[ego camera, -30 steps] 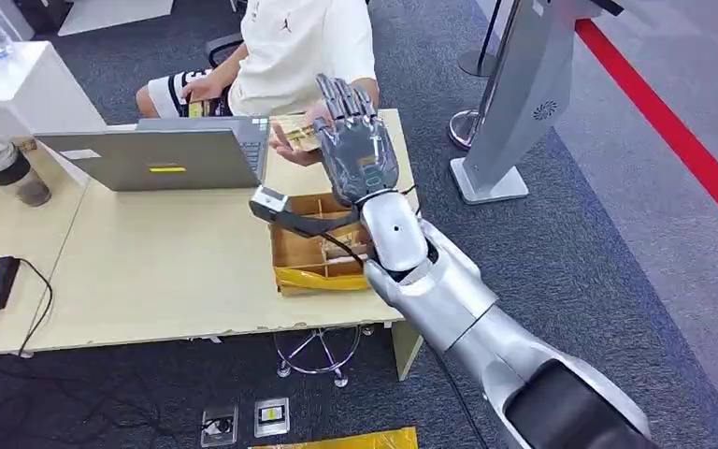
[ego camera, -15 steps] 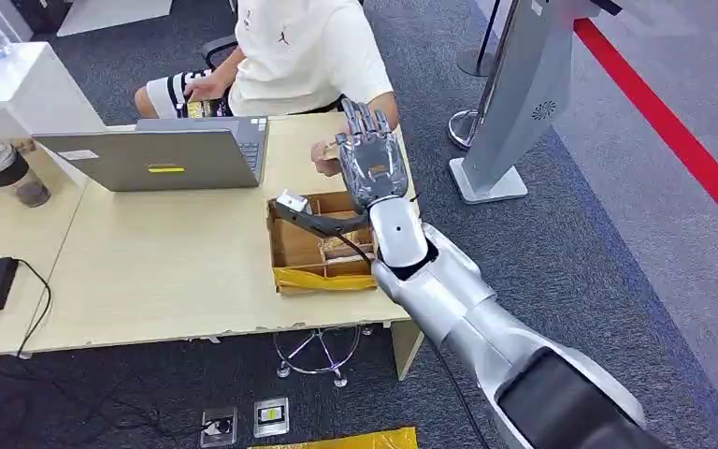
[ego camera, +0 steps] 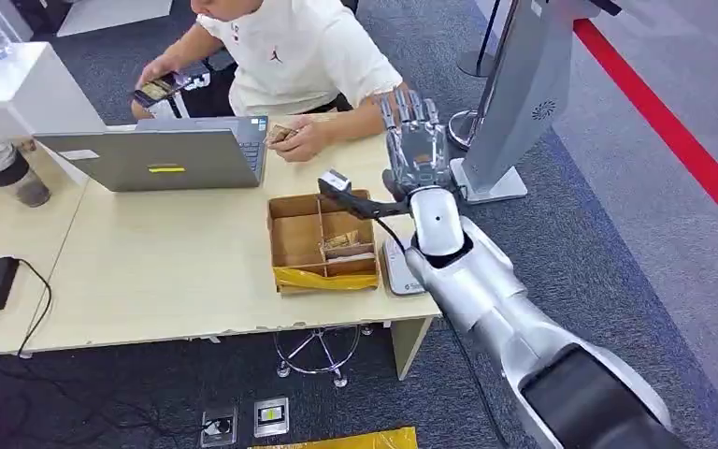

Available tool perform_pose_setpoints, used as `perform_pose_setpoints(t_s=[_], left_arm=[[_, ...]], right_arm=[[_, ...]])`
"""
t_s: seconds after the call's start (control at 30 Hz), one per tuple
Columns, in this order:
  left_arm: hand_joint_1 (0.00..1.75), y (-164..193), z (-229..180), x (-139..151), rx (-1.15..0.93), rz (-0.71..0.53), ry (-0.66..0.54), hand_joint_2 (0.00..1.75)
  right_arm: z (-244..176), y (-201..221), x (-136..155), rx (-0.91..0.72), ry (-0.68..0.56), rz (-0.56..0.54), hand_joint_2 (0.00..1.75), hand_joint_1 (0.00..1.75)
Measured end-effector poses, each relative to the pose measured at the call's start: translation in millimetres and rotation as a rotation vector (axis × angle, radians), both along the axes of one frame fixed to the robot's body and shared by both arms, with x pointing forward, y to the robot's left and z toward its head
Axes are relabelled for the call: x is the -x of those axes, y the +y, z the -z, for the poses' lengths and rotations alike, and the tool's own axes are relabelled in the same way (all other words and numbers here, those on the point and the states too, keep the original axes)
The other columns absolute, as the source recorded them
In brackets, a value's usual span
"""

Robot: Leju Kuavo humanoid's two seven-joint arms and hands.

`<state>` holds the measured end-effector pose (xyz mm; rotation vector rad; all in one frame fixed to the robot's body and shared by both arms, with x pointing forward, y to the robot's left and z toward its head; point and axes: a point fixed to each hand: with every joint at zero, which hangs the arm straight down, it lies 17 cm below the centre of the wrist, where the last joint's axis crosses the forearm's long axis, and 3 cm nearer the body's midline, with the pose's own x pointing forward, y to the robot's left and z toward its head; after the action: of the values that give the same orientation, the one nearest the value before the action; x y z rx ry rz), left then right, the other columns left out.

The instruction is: Pass the card to the sensor for recognition and then transmit it.

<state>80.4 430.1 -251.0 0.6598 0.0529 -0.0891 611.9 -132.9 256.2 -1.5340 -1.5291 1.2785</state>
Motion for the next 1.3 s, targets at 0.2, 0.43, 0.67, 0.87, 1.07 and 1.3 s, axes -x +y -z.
perform_pose_setpoints(t_s=[0.2, 0.43, 0.67, 0.87, 1.07, 1.3], left_arm=[[0.0, -1, 1, 6, 0.004, -0.029, 0.01, 1.75], [0.0, -2, -1, 17, -0.008, -0.107, 0.031, 1.75], [0.0, 0, -2, 19, -0.031, -0.153, 0.022, 1.75], [0.0, 1, -2, 14, -0.029, -0.149, -0.004, 1.75], [0.0, 12, -1, 5, -0.007, -0.105, -0.045, 1.75], [0.0, 21, -2, -1, -0.004, -0.081, -0.067, 1.75]], right_arm=[[38, -83, 1, -0.011, 0.045, 0.122, 1.75, 1.66], [100, -179, 31, -0.213, 0.106, 0.242, 1.75, 1.71], [132, -272, 68, -0.366, 0.139, 0.416, 1.75, 1.66], [152, -331, 102, -0.457, 0.162, 0.543, 1.75, 1.66], [174, -382, 143, -0.502, 0.176, 0.65, 1.75, 1.68], [196, -417, 179, -0.522, 0.205, 0.736, 1.75, 1.64]])
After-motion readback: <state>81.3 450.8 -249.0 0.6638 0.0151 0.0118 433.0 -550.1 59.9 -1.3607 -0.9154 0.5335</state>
